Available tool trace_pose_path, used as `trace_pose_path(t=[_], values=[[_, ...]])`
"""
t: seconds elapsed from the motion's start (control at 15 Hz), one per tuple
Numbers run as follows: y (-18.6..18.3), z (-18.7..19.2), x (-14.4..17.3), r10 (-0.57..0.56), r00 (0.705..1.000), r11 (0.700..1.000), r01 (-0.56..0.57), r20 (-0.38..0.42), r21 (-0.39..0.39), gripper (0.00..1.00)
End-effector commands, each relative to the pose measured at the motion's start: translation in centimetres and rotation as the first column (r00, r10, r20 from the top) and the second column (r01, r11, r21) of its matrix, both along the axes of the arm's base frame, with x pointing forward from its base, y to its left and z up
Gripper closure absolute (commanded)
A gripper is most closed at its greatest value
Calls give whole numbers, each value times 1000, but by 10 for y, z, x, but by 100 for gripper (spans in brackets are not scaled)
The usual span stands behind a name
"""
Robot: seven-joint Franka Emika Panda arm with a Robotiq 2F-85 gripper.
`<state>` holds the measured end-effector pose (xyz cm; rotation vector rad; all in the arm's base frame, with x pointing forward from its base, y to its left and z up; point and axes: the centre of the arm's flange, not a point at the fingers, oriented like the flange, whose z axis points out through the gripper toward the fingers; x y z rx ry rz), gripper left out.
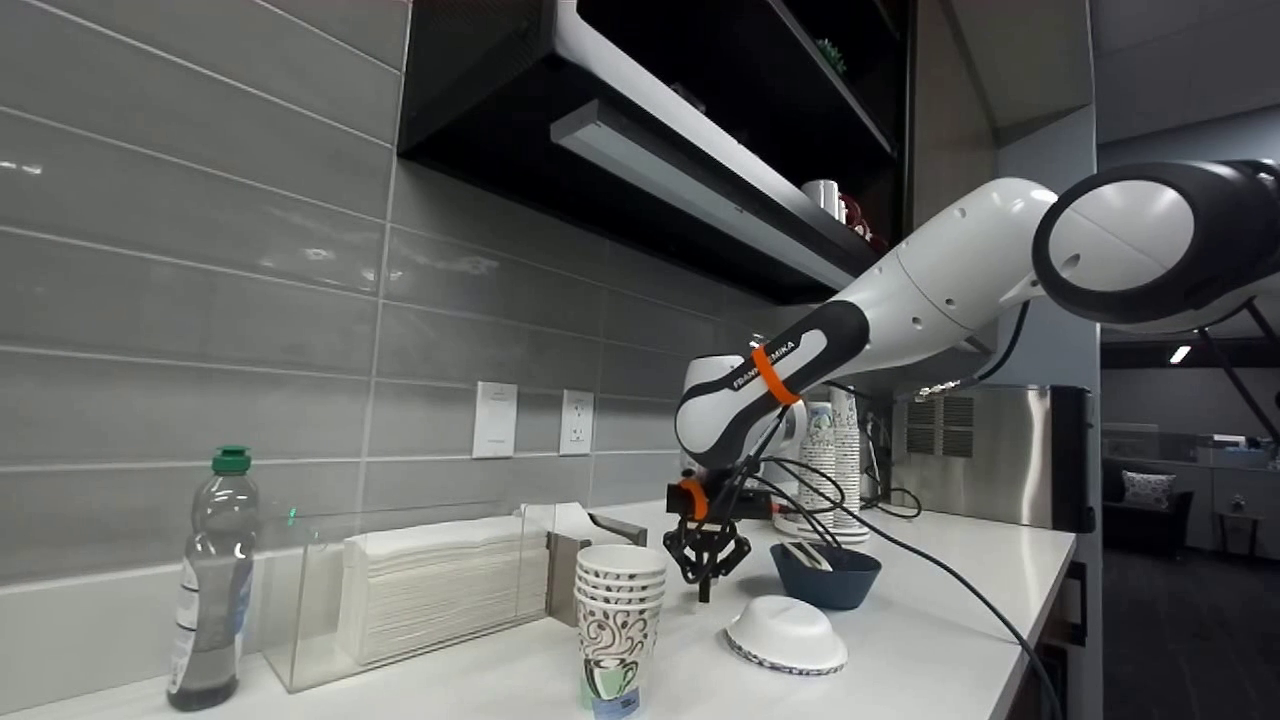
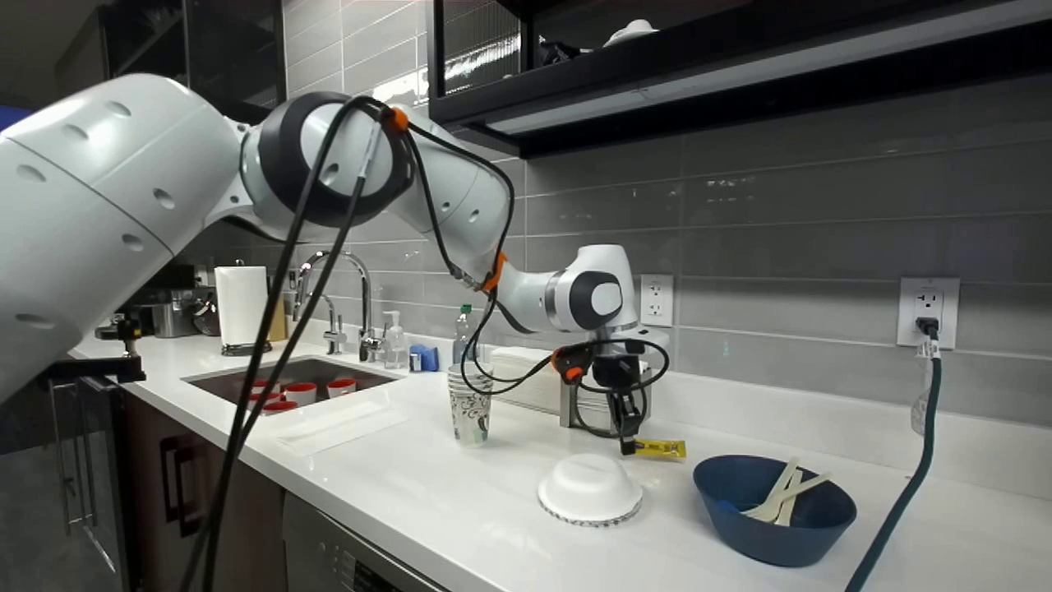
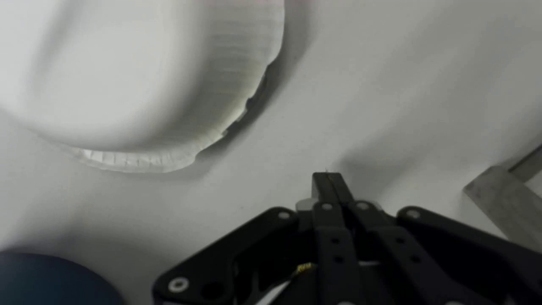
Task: Move the coffee cups to the left and put the packet into the blue bowl
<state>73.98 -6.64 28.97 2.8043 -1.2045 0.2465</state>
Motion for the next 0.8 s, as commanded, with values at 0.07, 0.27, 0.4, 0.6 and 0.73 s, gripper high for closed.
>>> trace_pose_path(t=[0.07,0.27,0.4,0.6,0.73], values=[[13,52,-25,16,999,999,-17,33,27,100],[16,78,-45,24,999,1000,-24,30,20,100],[14,96,-66,51,999,999,-52,5,10,100],[-20,114,-89,142,990,990,-142,-7,-18,100],[-47,122,-97,211,977,977,-211,-25,0,100]])
